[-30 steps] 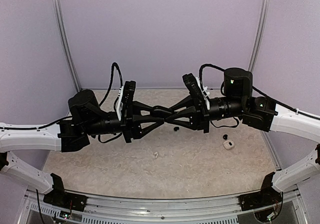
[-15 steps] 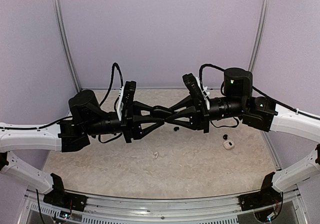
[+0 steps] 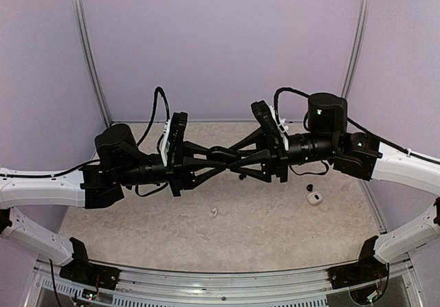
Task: Insert the wireless bluetooth earbuds into the charging case
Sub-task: Pass from the right arm to the left
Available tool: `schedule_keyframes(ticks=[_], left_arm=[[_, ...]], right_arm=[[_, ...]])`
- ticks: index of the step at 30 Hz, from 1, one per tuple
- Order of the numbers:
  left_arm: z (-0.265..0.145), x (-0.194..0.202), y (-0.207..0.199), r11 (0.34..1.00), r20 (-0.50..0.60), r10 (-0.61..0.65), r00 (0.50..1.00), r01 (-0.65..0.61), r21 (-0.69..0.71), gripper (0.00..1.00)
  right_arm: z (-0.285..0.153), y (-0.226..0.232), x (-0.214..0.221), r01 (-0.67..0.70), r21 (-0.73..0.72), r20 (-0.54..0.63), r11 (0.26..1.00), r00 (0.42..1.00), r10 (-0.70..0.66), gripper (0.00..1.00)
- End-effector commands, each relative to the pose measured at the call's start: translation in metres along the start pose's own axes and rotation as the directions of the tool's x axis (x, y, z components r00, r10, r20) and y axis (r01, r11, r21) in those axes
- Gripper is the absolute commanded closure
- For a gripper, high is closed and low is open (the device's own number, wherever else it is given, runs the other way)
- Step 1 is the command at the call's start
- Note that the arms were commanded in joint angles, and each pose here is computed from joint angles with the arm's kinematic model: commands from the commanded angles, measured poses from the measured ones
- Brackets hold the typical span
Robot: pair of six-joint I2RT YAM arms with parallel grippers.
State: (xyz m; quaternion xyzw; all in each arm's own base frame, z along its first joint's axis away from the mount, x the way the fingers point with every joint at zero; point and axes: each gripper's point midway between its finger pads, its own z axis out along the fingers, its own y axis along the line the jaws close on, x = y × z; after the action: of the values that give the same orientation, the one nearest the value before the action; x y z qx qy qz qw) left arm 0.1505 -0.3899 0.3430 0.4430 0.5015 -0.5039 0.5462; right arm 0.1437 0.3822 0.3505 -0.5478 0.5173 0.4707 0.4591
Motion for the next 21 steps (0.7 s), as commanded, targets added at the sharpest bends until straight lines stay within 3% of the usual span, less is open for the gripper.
schedule_keyframes(ticks=[1, 6, 21], left_arm=[[-0.005, -0.002, -0.002, 0.999, 0.012, 0.032, 0.999, -0.032, 0.004, 0.92], [-0.005, -0.003, -0.006, 0.998, 0.015, 0.053, 0.998, -0.053, 0.016, 0.94], [-0.002, 0.003, -0.021, 0.992, 0.001, 0.115, 0.993, -0.115, 0.047, 0.99]], right_arm=[[-0.006, 0.003, -0.008, 0.010, 0.019, 0.014, 1.000, 1.000, -0.011, 0.46], [-0.006, 0.000, -0.013, -0.002, 0.034, 0.033, 0.999, 0.999, 0.001, 0.37], [-0.013, -0.023, -0.021, -0.053, 0.150, 0.048, 0.987, 0.998, 0.046, 0.42]])
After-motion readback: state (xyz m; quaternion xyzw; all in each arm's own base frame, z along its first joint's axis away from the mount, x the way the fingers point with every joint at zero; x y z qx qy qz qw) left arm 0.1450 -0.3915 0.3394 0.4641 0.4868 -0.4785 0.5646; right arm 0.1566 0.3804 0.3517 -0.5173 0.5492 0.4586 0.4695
